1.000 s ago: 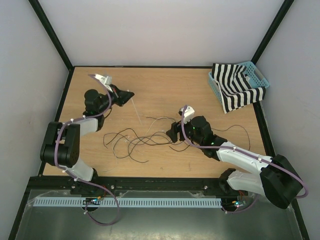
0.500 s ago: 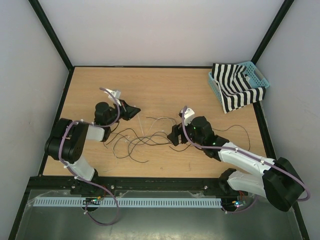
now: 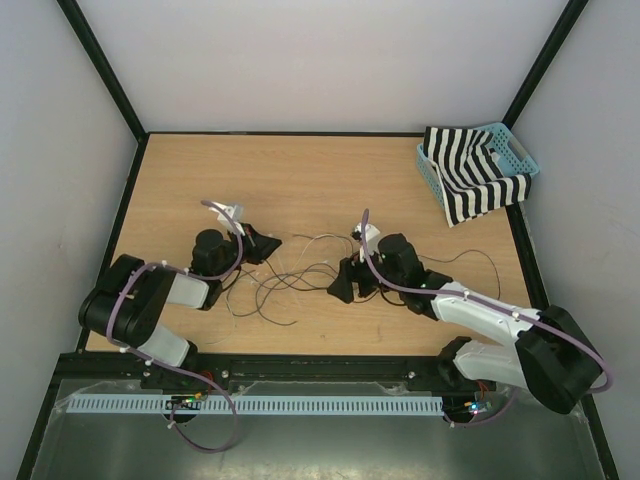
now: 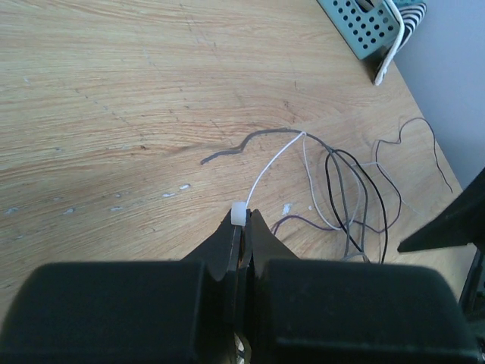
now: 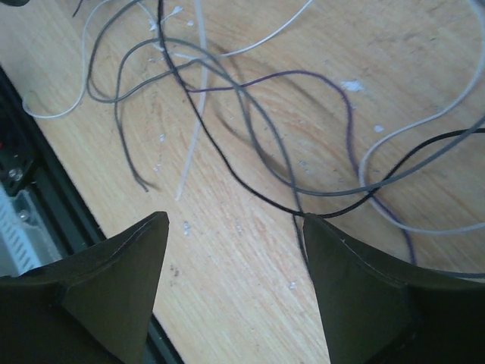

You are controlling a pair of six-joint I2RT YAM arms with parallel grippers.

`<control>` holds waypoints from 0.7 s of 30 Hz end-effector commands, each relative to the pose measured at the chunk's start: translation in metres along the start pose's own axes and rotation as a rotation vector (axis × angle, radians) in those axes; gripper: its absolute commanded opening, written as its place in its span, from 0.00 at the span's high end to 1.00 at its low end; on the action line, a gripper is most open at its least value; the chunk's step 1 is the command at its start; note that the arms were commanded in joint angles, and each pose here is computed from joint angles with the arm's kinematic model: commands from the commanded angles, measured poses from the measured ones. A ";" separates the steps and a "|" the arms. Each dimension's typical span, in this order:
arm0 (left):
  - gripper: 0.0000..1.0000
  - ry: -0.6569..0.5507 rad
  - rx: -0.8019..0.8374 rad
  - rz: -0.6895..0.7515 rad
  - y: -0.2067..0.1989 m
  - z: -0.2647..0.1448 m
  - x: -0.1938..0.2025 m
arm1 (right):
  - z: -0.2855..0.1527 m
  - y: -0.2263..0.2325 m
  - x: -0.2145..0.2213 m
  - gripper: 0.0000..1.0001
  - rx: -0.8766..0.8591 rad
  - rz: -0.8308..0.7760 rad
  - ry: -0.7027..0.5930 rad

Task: Zip-tie the wires
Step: Tie the cable at the center of the board.

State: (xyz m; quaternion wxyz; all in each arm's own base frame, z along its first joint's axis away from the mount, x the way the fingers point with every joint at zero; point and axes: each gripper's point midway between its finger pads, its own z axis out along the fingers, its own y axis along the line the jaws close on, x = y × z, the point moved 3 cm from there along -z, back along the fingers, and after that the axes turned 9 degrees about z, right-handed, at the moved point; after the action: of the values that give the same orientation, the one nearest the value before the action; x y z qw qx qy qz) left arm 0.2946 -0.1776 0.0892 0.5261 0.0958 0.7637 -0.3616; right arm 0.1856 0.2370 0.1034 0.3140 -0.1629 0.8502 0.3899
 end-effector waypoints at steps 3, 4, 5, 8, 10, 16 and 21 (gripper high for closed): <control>1.00 -0.081 -0.017 0.023 -0.002 -0.003 -0.016 | 0.003 0.049 0.020 0.17 -0.165 -0.020 0.130; 1.00 -0.081 -0.013 0.024 -0.003 -0.003 -0.017 | 0.005 0.056 0.024 0.17 -0.181 -0.034 0.144; 1.00 -0.081 -0.012 0.022 -0.003 -0.003 -0.017 | 0.007 0.062 0.028 0.17 -0.197 -0.039 0.161; 1.00 -0.082 -0.004 0.015 -0.005 -0.004 -0.017 | 0.017 0.072 0.039 0.18 -0.211 -0.025 0.186; 1.00 -0.081 0.000 0.005 -0.007 -0.006 -0.017 | 0.025 0.076 0.043 0.22 -0.211 -0.024 0.197; 1.00 -0.066 0.002 -0.020 -0.009 -0.010 -0.010 | 0.052 0.091 0.052 0.31 -0.224 -0.028 0.217; 1.00 -0.065 0.010 -0.023 -0.013 -0.011 -0.008 | 0.073 0.091 0.063 0.38 -0.197 -0.022 0.247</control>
State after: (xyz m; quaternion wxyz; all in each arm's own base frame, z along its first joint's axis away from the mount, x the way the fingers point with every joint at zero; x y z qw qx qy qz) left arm 0.2845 -0.1745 0.0903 0.5275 0.0730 0.7643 -0.3636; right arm 0.1130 0.3278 0.0701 0.1753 -0.2583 0.8472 0.4298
